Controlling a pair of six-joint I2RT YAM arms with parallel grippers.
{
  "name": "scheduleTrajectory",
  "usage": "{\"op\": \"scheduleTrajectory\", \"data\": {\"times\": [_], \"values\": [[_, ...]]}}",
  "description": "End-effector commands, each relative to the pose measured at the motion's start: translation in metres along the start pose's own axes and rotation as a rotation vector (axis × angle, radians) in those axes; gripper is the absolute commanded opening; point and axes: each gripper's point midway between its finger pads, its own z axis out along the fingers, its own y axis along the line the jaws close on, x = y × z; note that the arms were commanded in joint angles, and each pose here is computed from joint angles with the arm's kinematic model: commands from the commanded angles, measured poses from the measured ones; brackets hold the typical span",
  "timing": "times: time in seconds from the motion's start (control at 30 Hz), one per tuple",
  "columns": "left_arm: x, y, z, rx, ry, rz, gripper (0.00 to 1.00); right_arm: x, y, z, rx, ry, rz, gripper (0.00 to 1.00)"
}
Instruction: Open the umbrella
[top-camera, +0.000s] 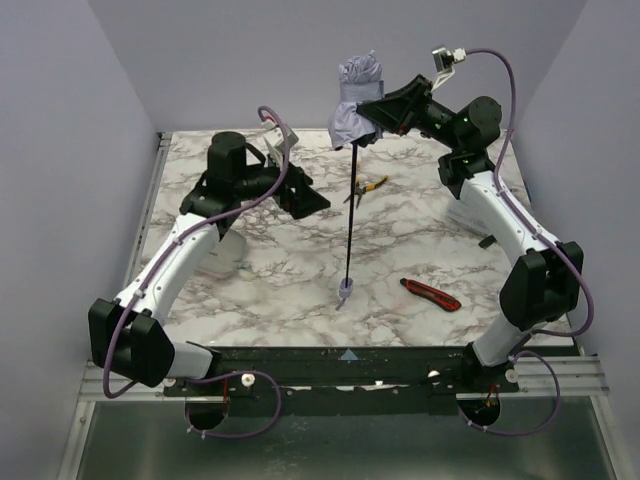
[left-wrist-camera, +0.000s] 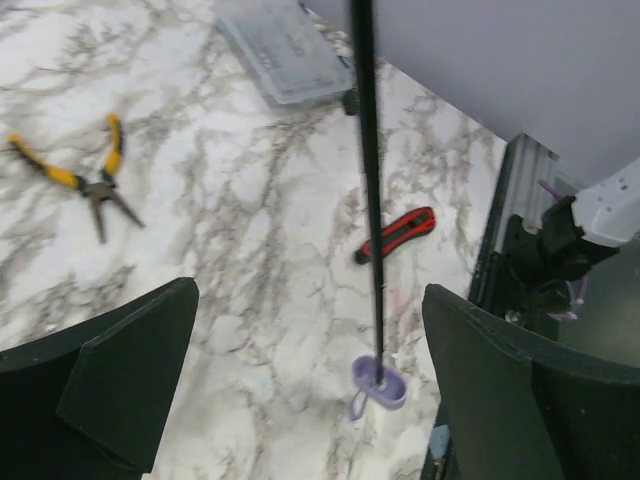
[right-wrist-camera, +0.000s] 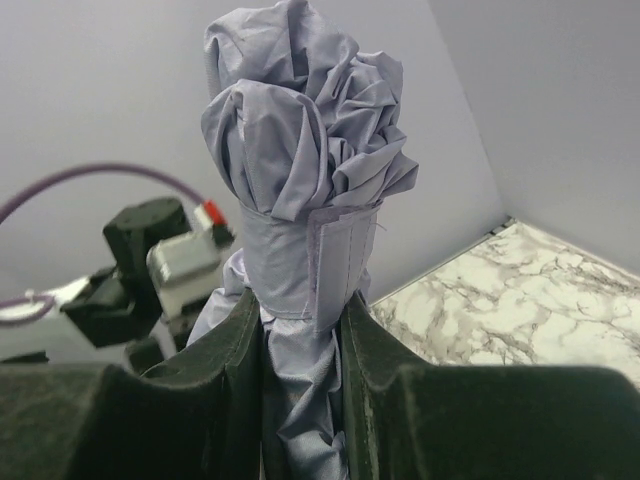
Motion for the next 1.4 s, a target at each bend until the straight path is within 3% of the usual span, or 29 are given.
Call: {"op": "scheduleTrajectory", "data": {"times": [0.0,0.13,0.4,0.47,0.57,0.63,0.7,0.8,0.83,1.1,1.17,1.27,1.37], "values": [[-0.031,0.017,-0.044,-0.092,-0.043,0.071,0.99,-0.001,0.043,-0.009,-0.128,0.073,-0.103,0.00],[-0.070,-0.003,-0.064,-0.077,-0.057,0.239,0.98,0.007,0.049,-0.013,-0.150,0.134,-0.154,0.01],[-0.114,-0.057,-0.089,0.014,-0.148,0.564,0.94,0.020,0.041,-0.015,-0.098,0.305,-0.433,0.01],[-0.123,-0.062,-0.094,-0.002,-0.159,0.626,0.89,0.027,0.037,-0.021,-0.100,0.371,-0.516,0.00],[-0.132,-0.065,-0.096,-0.029,-0.138,0.697,0.73,0.039,0.039,-0.030,-0.120,0.448,-0.565,0.00],[-0.130,-0.064,-0.091,-0.037,-0.097,0.755,0.71,0.052,0.042,-0.037,-0.143,0.490,-0.573,0.00],[-0.129,-0.060,-0.083,-0.052,-0.074,0.781,0.76,0.063,0.048,-0.041,-0.171,0.515,-0.591,0.01],[-0.126,-0.058,-0.069,-0.058,-0.054,0.786,0.96,0.078,0.060,-0.044,-0.217,0.549,-0.640,0.00],[-0.124,-0.055,-0.063,-0.067,-0.044,0.787,0.98,0.083,0.065,-0.044,-0.230,0.560,-0.655,0.00],[-0.097,-0.057,-0.027,-0.031,0.048,0.768,0.98,0.120,0.095,-0.048,-0.335,0.634,-0.748,0.00],[-0.085,-0.060,-0.026,0.011,0.082,0.764,0.90,0.121,0.097,-0.048,-0.331,0.635,-0.763,0.00],[-0.073,-0.066,-0.027,0.057,0.095,0.756,0.50,0.120,0.093,-0.047,-0.305,0.640,-0.775,0.02],[-0.063,-0.068,-0.030,0.070,0.089,0.772,0.21,0.121,0.088,-0.049,-0.276,0.651,-0.773,0.03]]}}
